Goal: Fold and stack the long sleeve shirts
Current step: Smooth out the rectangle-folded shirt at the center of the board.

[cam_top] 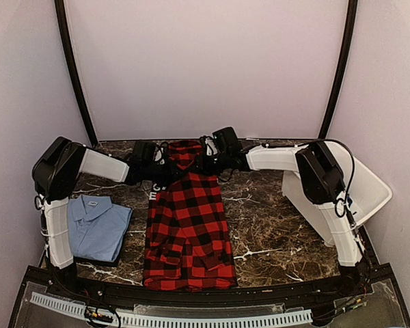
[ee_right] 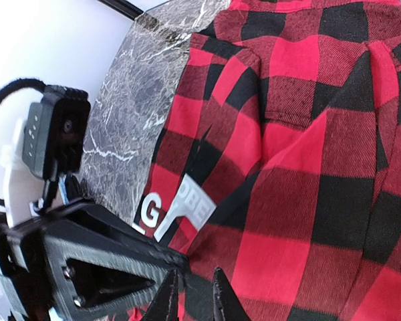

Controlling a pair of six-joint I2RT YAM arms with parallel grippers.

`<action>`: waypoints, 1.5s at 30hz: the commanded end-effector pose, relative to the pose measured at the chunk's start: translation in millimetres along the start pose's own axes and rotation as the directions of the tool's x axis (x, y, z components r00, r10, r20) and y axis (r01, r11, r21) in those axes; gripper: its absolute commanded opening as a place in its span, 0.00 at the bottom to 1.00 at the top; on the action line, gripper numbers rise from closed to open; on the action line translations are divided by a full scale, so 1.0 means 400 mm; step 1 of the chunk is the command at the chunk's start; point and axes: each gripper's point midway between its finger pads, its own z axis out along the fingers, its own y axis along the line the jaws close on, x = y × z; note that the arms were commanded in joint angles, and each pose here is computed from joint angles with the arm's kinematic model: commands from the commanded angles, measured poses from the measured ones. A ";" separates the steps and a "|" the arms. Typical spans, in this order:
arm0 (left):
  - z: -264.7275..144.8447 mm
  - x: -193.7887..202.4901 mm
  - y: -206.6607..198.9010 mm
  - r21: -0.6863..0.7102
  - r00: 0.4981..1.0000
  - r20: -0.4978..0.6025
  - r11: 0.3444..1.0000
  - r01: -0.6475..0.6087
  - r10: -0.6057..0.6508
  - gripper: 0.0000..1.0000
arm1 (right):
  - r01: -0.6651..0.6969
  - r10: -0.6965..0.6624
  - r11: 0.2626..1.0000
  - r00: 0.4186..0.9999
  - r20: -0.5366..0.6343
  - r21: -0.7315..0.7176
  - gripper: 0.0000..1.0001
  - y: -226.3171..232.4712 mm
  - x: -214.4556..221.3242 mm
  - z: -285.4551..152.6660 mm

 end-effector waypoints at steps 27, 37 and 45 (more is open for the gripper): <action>0.067 -0.088 0.061 -0.065 0.998 -0.041 0.997 0.046 -0.049 0.13 | -0.178 0.178 0.984 0.984 -0.009 0.014 0.14 -0.181 -0.034 0.101; -0.014 -0.056 -0.016 0.008 0.999 -0.043 1.000 0.027 -0.026 0.15 | -0.198 0.199 0.980 0.980 -0.016 0.020 0.13 -0.196 -0.023 0.115; -0.023 0.023 0.056 -0.070 0.994 -0.086 0.996 0.060 -0.065 0.15 | -0.201 0.201 0.979 0.980 0.001 0.026 0.13 -0.197 -0.040 0.107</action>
